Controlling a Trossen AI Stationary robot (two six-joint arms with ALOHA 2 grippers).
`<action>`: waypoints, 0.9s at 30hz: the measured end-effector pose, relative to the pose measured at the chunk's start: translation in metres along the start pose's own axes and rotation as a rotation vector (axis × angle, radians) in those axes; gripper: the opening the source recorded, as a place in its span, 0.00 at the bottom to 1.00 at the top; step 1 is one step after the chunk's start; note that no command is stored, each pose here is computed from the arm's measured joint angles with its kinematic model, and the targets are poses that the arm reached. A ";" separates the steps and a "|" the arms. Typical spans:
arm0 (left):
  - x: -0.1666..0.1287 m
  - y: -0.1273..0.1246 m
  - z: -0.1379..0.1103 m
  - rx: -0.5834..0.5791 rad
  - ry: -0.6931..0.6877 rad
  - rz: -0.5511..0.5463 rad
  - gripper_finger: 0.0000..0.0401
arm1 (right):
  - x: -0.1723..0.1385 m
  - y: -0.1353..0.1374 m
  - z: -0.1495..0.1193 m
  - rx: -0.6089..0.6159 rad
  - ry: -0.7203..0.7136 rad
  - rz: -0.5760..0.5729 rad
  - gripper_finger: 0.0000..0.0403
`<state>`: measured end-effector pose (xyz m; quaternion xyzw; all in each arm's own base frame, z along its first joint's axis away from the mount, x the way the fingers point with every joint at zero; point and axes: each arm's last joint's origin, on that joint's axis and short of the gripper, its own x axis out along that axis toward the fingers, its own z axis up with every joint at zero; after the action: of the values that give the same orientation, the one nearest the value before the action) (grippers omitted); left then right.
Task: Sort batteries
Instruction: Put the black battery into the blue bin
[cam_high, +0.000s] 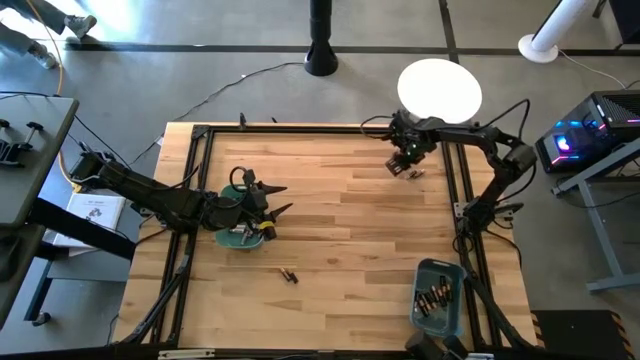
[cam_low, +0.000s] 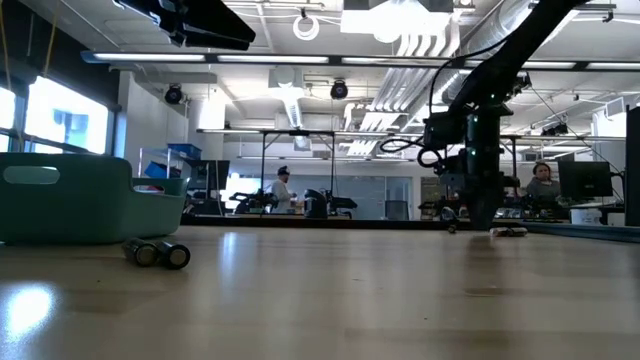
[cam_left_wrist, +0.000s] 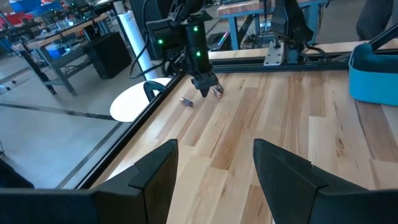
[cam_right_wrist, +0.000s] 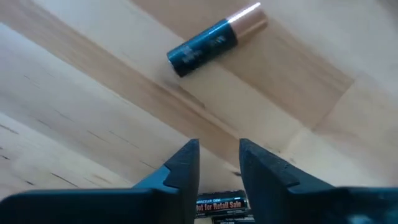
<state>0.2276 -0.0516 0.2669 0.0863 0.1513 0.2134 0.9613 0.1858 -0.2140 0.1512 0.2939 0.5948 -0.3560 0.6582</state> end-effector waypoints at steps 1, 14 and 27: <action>0.000 0.000 0.000 0.000 0.000 0.000 0.50 | -0.003 0.000 0.001 -0.006 -0.009 0.001 0.28; 0.004 0.005 0.000 -0.009 0.007 0.024 0.50 | -0.020 0.004 -0.007 -0.357 0.162 0.043 0.60; 0.004 0.005 0.000 -0.008 0.007 0.018 0.50 | -0.023 0.042 -0.014 -0.781 0.163 0.007 0.60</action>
<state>0.2289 -0.0458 0.2667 0.0829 0.1530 0.2229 0.9592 0.2107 -0.1757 0.1703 0.0509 0.7348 -0.0761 0.6721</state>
